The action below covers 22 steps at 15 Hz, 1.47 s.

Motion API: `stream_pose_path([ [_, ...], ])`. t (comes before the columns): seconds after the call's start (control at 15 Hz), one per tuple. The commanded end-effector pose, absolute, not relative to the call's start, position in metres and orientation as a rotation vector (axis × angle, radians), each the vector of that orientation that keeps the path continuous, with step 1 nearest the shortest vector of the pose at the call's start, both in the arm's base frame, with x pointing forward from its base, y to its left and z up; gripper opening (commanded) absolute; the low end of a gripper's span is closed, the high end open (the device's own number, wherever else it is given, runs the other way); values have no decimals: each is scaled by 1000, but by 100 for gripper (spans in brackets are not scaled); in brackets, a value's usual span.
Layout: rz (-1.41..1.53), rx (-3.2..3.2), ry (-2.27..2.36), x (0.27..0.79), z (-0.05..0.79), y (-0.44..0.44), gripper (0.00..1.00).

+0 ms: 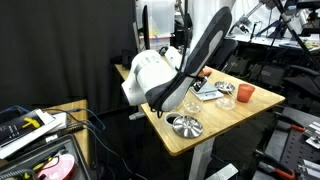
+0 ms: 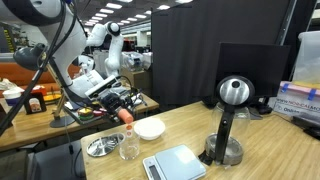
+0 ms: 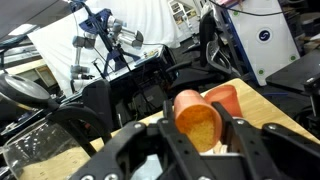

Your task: Pick the small orange cup and pour its contents into the glass cup

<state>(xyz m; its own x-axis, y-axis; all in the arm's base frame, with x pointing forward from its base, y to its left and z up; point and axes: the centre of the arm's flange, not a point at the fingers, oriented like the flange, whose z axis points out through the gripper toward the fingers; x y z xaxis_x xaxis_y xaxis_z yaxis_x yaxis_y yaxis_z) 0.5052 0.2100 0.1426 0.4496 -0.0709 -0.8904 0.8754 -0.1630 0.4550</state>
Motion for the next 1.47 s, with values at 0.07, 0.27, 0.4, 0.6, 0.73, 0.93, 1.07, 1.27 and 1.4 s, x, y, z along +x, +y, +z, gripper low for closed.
stream_pose_path([
  [0.07, -1014, 1396, 759, 506, 143, 218, 16],
  [0.27, -1028, 1357, 767, 501, 143, 220, 16],
  [0.4, -1036, 1342, 771, 498, 141, 221, 16],
  [0.6, -1042, 1335, 772, 495, 139, 222, 16],
  [0.73, -1051, 1340, 769, 494, 139, 222, 16],
  [0.93, -1055, 1360, 770, 494, 136, 218, 16],
  [1.07, -1066, 1381, 766, 496, 133, 215, 16],
  [1.27, -1083, 1398, 765, 501, 126, 209, 16],
  [1.4, -1086, 1405, 765, 506, 123, 206, 16],
])
